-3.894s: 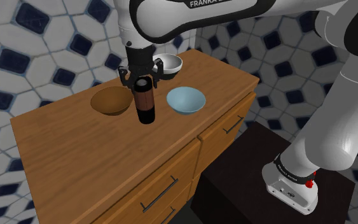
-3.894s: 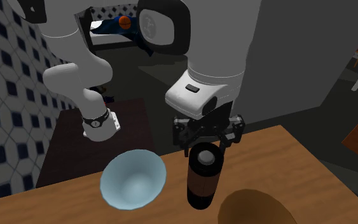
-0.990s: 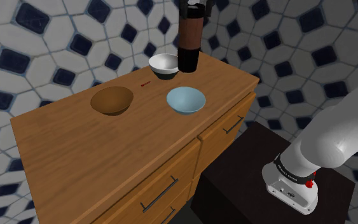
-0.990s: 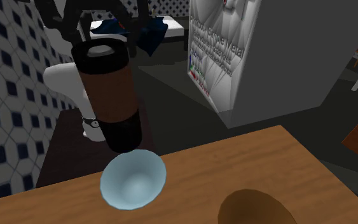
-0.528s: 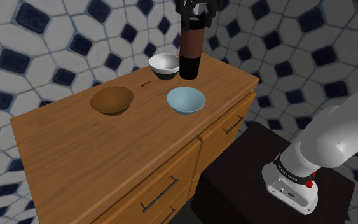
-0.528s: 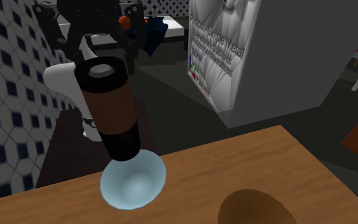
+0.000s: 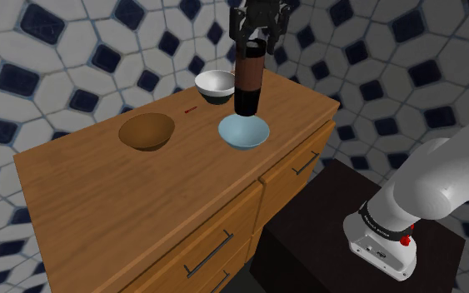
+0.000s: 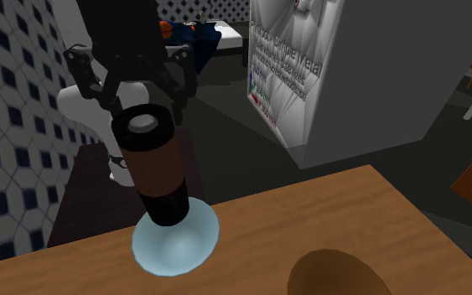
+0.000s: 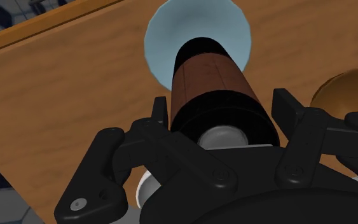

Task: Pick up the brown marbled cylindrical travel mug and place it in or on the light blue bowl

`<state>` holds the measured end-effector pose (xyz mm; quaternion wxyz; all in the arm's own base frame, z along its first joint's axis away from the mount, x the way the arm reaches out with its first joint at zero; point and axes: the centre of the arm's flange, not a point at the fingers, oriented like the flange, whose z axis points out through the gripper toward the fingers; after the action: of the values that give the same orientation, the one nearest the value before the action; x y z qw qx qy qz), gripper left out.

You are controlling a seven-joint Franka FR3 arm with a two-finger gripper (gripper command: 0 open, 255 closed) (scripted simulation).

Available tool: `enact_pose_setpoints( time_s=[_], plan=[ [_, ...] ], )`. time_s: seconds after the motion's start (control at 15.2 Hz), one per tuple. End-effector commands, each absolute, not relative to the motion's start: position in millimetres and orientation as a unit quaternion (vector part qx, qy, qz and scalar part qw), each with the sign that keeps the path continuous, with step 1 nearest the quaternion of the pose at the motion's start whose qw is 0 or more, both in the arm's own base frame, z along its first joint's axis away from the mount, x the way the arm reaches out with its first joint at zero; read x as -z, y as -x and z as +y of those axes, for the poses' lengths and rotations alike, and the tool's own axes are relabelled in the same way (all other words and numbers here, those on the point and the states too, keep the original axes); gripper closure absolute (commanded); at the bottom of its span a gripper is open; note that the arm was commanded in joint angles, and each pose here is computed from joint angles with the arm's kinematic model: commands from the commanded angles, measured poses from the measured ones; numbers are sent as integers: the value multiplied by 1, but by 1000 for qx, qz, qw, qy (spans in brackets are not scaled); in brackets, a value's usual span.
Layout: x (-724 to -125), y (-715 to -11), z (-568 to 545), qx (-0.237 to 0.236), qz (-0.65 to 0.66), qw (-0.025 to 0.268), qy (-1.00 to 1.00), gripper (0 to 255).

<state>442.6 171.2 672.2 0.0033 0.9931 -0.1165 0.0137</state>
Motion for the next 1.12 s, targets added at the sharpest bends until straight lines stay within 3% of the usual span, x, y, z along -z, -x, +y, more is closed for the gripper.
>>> enact_pose_setpoints(
  time_s=[0.0,1.06],
  plan=[
    [-662,-442,171,-15,-117,3,-993,255],
    [-598,-442,171,-15,-117,3,-993,255]
  ],
)
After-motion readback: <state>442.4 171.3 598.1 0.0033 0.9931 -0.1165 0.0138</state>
